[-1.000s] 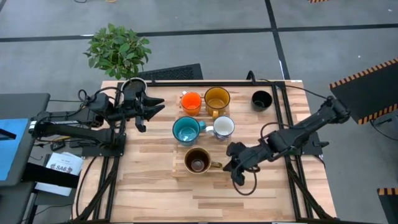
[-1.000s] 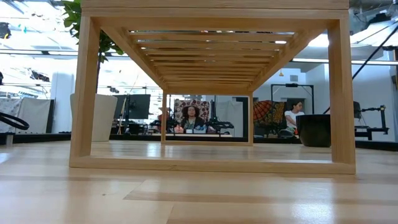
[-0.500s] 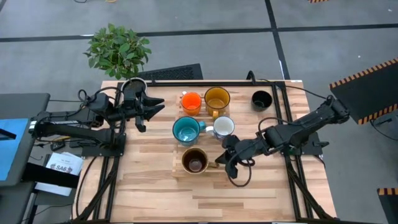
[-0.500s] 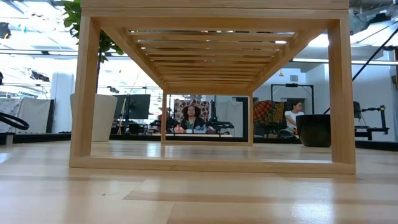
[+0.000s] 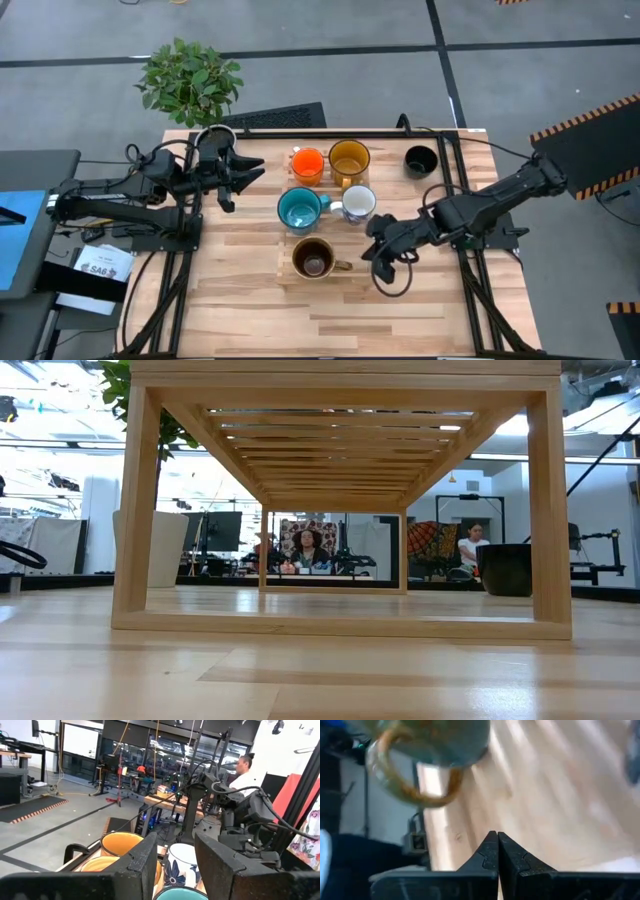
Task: Place coffee mugs
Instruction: Put the green patterned mug on the shelf
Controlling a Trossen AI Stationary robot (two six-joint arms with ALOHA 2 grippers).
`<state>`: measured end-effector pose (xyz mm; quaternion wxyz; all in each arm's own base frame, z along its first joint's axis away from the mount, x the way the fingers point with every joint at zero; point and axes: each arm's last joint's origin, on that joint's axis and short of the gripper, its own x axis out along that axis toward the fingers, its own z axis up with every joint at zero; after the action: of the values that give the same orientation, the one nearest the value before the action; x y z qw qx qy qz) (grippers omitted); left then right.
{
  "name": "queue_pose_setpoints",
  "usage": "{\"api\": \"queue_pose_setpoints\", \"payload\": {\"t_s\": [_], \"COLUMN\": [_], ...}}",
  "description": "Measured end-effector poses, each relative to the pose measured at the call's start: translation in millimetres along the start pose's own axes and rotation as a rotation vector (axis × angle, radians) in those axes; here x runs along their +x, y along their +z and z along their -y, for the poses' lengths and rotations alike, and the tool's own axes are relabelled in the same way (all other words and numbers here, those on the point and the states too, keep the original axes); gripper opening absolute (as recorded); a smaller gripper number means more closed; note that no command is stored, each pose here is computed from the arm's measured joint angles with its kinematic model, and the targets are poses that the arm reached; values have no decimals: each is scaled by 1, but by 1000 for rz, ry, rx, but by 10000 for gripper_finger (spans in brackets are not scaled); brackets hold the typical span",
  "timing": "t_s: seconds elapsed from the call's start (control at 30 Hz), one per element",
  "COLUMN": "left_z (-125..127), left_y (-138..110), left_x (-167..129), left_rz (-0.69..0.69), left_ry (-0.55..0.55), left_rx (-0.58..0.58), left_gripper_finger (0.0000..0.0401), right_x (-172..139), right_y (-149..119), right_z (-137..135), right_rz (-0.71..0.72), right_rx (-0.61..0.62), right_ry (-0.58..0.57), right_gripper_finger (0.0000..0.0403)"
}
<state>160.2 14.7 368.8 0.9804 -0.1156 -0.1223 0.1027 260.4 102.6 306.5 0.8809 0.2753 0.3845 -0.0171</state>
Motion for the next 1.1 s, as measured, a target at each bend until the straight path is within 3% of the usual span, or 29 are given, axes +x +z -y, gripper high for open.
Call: {"api": "queue_pose_setpoints", "payload": {"t_s": [0.2, 1.1], "left_z": [0, 0], "left_y": [0, -2], "left_x": [0, 0], "left_rz": [-1, -15], "left_ry": [0, 8], "left_rx": [0, 2], "left_gripper_finger": [116, 116], "right_x": [4, 7], "right_y": [1, 28], "right_z": [-14, -10], "right_rz": [-19, 151], "right_rx": [-20, -56], "right_ry": [159, 239], "right_gripper_finger": [17, 17]}}
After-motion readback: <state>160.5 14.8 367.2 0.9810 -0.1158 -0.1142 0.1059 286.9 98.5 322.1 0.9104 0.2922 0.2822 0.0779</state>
